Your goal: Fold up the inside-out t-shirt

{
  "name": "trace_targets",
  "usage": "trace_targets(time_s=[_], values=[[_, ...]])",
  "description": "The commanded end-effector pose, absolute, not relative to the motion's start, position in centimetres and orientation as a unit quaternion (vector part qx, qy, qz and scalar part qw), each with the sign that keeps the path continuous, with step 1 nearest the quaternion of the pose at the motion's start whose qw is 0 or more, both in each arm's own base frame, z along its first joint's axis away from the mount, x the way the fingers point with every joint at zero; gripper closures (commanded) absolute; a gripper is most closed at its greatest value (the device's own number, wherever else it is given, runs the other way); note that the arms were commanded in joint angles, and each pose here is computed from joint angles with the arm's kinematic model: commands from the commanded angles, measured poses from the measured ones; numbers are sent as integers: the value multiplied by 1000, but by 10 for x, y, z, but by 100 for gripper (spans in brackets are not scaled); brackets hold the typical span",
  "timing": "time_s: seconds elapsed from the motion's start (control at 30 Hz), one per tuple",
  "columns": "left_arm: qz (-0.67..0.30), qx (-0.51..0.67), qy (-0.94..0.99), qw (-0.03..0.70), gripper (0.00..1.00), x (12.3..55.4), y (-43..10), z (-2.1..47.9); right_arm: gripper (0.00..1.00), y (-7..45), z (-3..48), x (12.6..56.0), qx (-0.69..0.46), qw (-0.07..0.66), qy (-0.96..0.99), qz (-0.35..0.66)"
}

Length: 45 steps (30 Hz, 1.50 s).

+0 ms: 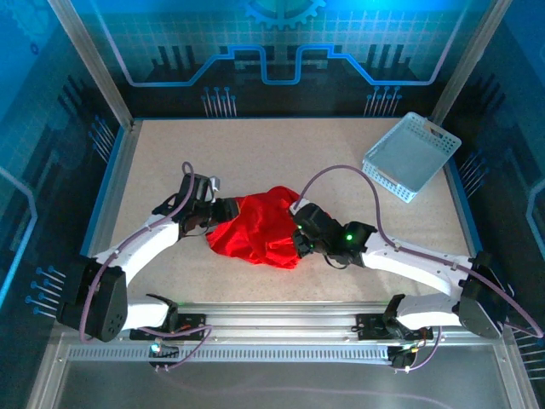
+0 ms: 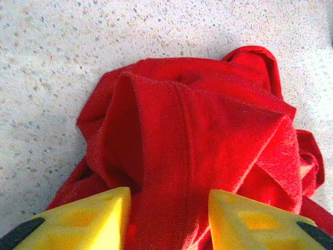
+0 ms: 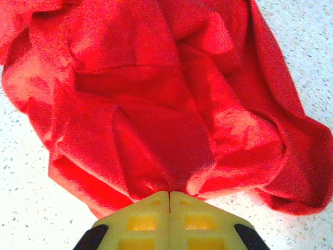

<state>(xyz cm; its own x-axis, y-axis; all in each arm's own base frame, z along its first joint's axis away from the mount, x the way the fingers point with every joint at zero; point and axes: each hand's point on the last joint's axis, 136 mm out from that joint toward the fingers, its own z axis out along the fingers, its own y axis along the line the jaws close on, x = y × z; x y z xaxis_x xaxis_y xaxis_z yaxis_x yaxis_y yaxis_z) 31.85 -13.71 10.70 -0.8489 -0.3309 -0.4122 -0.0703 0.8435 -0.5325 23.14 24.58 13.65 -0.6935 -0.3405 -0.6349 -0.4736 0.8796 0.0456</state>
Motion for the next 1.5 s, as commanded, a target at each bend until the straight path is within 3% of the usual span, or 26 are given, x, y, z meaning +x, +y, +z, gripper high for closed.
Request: trace_targets(time_s=[0.0, 0.3, 0.43, 0.73, 0.87, 1.1, 1.27, 1.47], values=[[-279, -96, 922, 250, 63, 318, -144, 115, 100, 222, 137, 241, -174, 326, 926, 73], [-287, -99, 920, 247, 94, 316, -145, 118, 100, 199, 171, 253, -138, 357, 920, 82], [-296, -98, 917, 249, 99, 315, -148, 122, 100, 191, 177, 257, -128, 361, 920, 81], [-313, -104, 903, 275, 100, 311, -147, 145, 100, 169, 191, 263, -99, 369, 921, 76], [-314, -98, 875, 356, 100, 310, -136, 202, 100, 152, 224, 264, -99, 398, 909, 77], [-314, -115, 800, 498, 100, 296, -107, 332, 100, 135, 330, 250, -135, 491, 855, 103], [-358, -70, 714, 597, 100, 257, -101, 466, 100, 127, 440, 221, -163, 571, 791, 148], [-359, -38, 622, 695, 100, 209, -83, 576, 100, 134, 540, 187, -201, 636, 710, 224]])
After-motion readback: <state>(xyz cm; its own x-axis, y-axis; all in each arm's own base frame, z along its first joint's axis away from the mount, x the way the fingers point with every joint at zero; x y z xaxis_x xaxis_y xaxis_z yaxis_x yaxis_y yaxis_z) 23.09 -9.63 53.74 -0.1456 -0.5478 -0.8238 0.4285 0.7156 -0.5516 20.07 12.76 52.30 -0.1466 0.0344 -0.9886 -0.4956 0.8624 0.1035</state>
